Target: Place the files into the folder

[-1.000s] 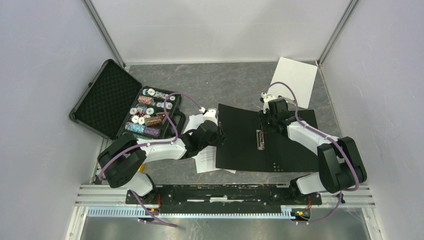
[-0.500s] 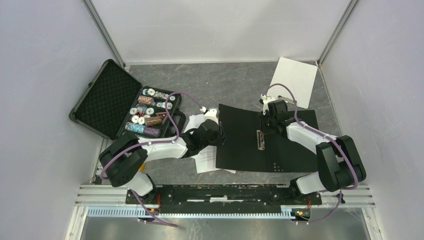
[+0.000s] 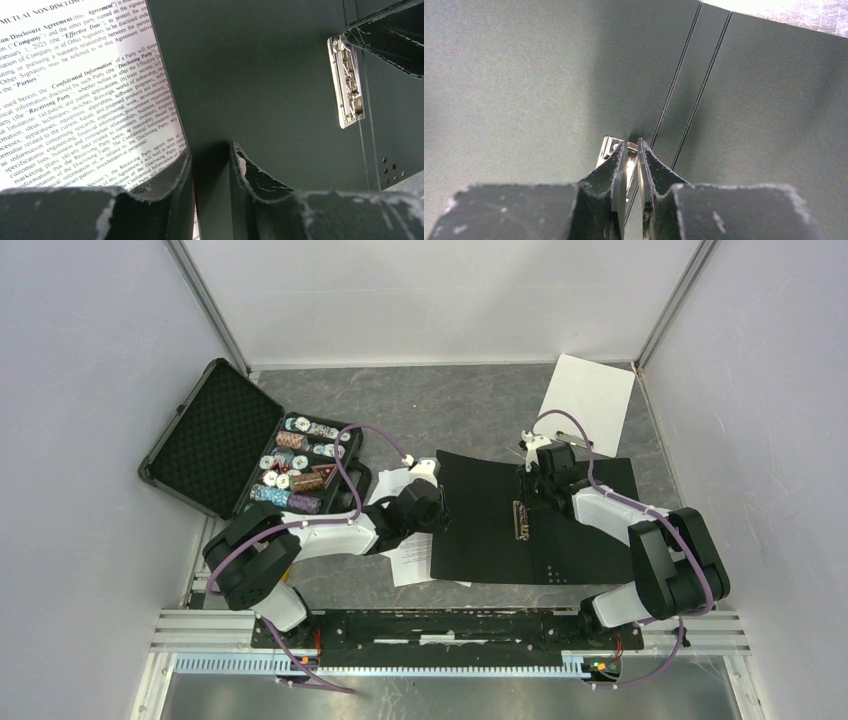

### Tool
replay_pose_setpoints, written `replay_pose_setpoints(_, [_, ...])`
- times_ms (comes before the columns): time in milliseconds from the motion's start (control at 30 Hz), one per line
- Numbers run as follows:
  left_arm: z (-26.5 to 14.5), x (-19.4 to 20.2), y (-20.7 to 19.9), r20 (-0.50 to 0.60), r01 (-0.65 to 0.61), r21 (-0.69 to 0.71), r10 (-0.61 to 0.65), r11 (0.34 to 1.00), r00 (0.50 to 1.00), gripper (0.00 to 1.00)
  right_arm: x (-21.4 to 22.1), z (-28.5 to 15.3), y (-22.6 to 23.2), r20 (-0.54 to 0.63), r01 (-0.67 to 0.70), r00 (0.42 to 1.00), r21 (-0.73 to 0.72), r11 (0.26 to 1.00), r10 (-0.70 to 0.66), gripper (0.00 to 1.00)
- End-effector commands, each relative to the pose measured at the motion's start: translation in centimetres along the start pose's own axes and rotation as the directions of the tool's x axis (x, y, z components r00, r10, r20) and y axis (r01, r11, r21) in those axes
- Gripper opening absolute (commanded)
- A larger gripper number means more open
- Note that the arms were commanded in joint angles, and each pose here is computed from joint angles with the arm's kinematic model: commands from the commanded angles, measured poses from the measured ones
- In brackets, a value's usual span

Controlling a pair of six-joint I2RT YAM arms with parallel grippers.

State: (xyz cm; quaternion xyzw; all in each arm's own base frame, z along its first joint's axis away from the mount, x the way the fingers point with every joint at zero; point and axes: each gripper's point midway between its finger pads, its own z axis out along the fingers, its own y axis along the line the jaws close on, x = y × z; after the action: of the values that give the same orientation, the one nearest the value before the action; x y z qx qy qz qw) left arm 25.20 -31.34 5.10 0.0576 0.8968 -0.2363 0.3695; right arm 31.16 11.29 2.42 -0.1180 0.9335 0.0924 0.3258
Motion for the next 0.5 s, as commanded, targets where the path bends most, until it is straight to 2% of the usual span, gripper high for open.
replay_pose_setpoints(0, [0.2,2.0,1.1,-0.087,-0.093,-0.029,0.091,0.995,0.992,0.05,3.9,0.8,0.9,-0.106,-0.004,0.994,-0.059,0.998,-0.002,0.14])
replay_pose_setpoints(167, [0.3,2.1,0.9,-0.09,-0.091,-0.019,0.089,0.996,0.992,0.02,4.9,1.1,1.2,-0.136,0.004,0.991,-0.084,0.996,-0.016,0.08])
replay_pose_setpoints(467, [0.6,2.4,1.3,-0.095,-0.069,-0.044,0.064,0.997,0.993,0.02,4.3,0.8,1.7,-0.123,0.022,0.992,-0.118,0.993,-0.037,0.09])
